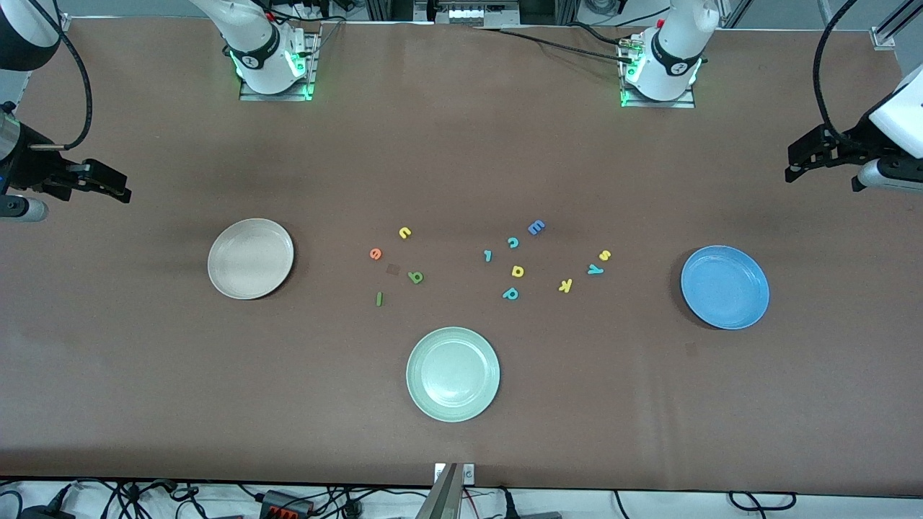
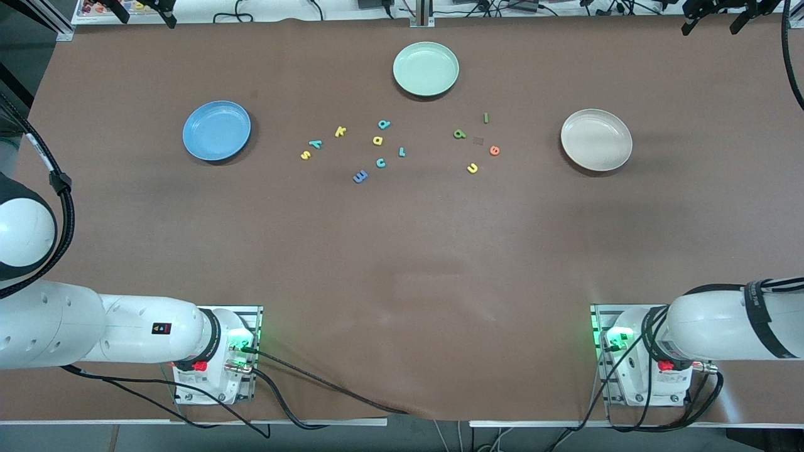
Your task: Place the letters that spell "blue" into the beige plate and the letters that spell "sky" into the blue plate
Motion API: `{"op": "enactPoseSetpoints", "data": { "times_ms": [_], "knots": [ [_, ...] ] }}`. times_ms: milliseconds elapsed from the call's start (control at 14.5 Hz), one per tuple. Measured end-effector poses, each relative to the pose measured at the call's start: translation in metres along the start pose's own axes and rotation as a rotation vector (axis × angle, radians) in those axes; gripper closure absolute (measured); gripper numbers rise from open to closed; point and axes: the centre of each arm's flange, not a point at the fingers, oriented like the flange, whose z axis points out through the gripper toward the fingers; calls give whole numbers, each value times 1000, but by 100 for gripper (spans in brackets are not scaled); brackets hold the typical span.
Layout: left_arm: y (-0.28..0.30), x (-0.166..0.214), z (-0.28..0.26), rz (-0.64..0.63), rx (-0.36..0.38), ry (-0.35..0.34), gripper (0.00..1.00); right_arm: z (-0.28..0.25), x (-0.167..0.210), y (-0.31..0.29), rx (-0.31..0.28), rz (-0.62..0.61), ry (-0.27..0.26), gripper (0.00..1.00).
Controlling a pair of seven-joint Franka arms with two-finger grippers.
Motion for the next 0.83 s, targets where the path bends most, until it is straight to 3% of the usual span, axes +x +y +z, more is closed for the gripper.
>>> {"op": "enactPoseSetpoints", "data": {
  "times_ms": [830],
  "knots": [
    [0,0,-3,-4,1,6,0,3,0,-1,0,-2,-14,0]
  ]
}}
